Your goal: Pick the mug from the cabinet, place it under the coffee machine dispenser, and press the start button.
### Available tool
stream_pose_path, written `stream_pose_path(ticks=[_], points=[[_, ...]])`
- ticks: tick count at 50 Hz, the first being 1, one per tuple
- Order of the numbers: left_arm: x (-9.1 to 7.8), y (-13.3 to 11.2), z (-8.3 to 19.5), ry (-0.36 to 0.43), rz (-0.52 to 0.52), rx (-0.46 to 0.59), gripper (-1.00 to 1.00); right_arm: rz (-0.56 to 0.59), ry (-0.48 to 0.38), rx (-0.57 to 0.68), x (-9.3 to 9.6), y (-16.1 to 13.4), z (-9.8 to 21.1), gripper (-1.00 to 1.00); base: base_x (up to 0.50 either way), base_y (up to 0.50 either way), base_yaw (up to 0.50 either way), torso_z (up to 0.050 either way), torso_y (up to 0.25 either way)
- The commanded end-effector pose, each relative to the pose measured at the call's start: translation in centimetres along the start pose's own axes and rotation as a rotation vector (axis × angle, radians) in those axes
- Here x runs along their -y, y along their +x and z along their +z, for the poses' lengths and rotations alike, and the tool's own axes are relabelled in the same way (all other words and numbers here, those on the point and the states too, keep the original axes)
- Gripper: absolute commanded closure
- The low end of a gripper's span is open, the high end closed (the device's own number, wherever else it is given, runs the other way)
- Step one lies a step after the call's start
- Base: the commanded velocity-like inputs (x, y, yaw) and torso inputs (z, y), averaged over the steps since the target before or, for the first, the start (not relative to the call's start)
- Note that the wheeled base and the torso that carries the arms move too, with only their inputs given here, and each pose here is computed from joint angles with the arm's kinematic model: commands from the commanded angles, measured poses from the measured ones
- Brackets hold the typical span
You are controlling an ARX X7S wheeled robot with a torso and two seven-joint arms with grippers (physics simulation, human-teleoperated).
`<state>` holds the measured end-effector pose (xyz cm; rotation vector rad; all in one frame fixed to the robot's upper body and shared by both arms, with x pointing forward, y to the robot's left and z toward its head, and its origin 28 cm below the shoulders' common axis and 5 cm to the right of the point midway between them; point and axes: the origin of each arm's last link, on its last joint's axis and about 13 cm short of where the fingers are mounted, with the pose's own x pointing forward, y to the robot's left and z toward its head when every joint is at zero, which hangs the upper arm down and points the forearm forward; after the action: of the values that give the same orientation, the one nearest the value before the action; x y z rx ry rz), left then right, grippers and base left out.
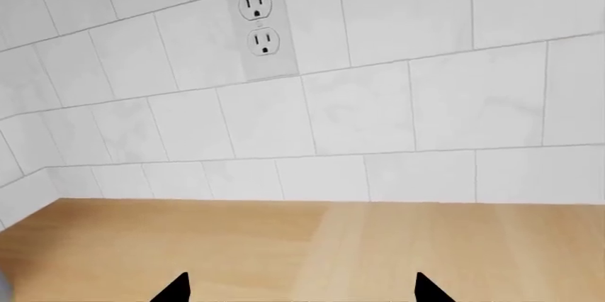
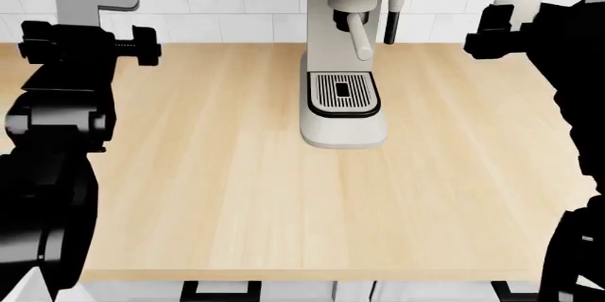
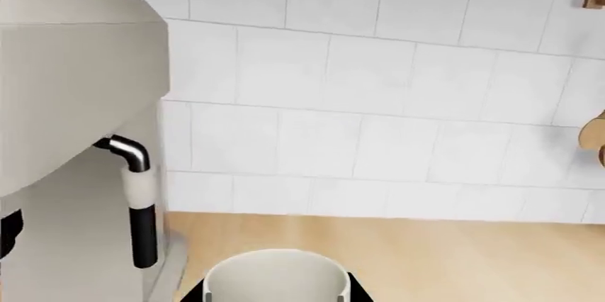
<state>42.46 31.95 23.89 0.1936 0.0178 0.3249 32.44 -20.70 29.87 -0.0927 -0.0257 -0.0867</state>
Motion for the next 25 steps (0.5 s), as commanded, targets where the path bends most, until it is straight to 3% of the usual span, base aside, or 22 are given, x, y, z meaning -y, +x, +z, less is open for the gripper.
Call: stream_pose_path(ticks=[1,6,10,18,25], points=[[0.2,-0.1,-0.7,0.000,-0.003,-0.011,-1.00,-0.096,-0.107,-0.050,1.3,4.9,-2.0,1.00,0.00,0.00,0.00,0.000,0.000],[0.3,-0.1,-1.0,-0.009,-0.003,-0.018,-1.00,-0.109,-0.076,0.051,0.5,6.5,-4.4,1.00,0.00,0.00,0.00,0.000,0.000],[0.3,-0.1,-1.2,-0.010,-0.003,-0.021,-1.00,-0.109,-0.070,0.024,0.2,7.0,-6.0,1.00,0.00,0.00,0.00,0.000,0.000],[0.4,-0.2,-1.4,-0.010,-0.006,-0.024,-1.00,-0.151,-0.061,-0.028,0.6,7.1,-5.8,1.00,0.00,0.00,0.00,0.000,0.000],[0.4,-0.2,-1.3,-0.010,-0.005,-0.022,-1.00,-0.154,-0.049,-0.038,0.7,7.0,-5.4,1.00,0.48,0.04,0.00,0.000,0.000]])
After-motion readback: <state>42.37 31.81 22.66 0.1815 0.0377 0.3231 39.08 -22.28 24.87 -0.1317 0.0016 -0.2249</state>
